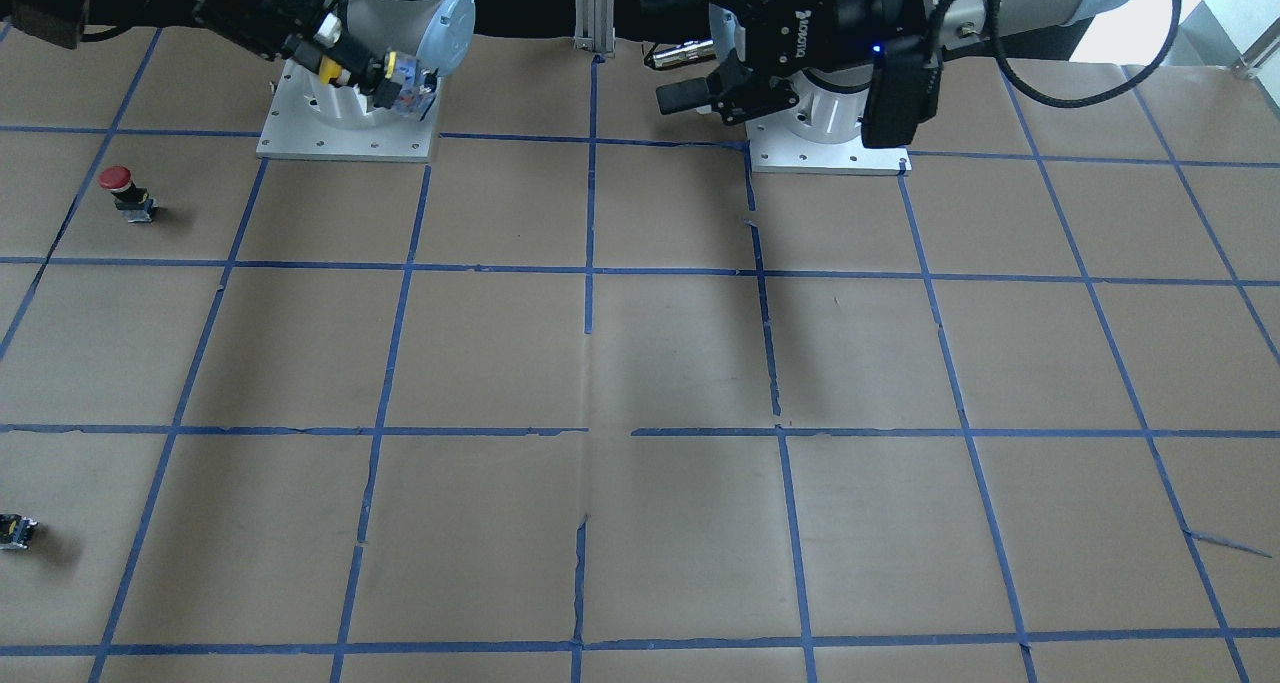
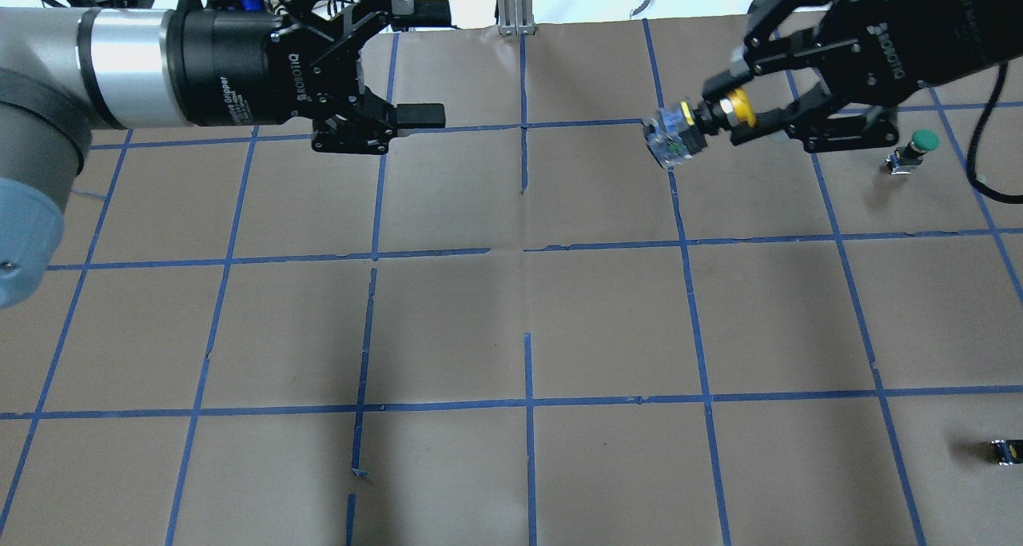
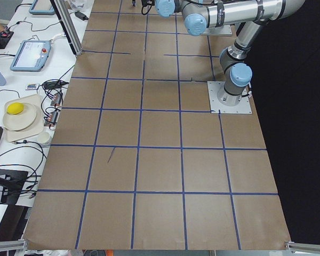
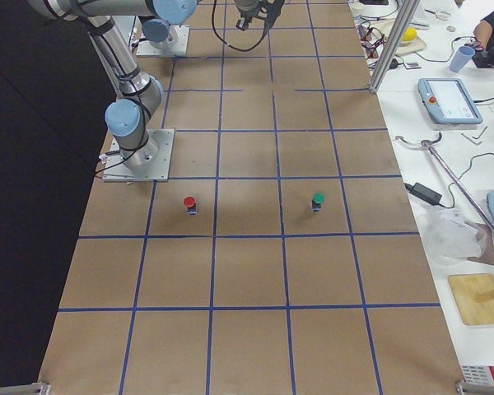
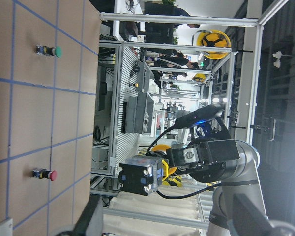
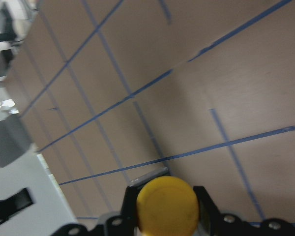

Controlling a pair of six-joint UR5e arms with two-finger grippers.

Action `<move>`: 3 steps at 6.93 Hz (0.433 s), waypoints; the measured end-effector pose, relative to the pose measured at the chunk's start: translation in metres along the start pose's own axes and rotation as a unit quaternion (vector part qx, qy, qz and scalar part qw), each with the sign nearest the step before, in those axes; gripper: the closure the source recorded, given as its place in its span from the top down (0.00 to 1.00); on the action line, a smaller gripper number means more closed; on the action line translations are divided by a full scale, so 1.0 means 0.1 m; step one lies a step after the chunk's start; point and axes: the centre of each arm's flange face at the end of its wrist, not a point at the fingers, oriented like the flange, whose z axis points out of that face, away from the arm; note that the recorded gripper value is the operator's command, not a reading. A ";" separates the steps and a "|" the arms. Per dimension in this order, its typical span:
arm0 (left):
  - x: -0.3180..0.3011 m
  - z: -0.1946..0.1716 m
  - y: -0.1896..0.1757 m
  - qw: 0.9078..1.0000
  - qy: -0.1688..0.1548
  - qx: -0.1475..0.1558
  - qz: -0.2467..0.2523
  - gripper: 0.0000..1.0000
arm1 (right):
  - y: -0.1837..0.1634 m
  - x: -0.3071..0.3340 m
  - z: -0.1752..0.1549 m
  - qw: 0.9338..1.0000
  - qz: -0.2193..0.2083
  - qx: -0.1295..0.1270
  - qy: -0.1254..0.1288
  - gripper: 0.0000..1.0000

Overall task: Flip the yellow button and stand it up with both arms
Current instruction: 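Carry the button with the right gripper and set it upright, cap up, on the table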

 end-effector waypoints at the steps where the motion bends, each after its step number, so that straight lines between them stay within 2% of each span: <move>1: -0.14 -0.13 -0.11 0.999 -0.043 0.016 -0.006 0.99 | -0.09 0.28 0.05 0.996 -0.013 0.008 0.093 0.00; 2: -0.28 -0.22 -0.22 0.995 -0.096 0.024 -0.008 0.99 | -0.23 0.60 0.17 0.983 -0.036 0.016 0.180 0.00; 3: -0.41 -0.28 -0.35 0.987 -0.158 0.030 -0.005 0.99 | -0.41 0.93 0.31 0.962 -0.053 0.045 0.263 0.00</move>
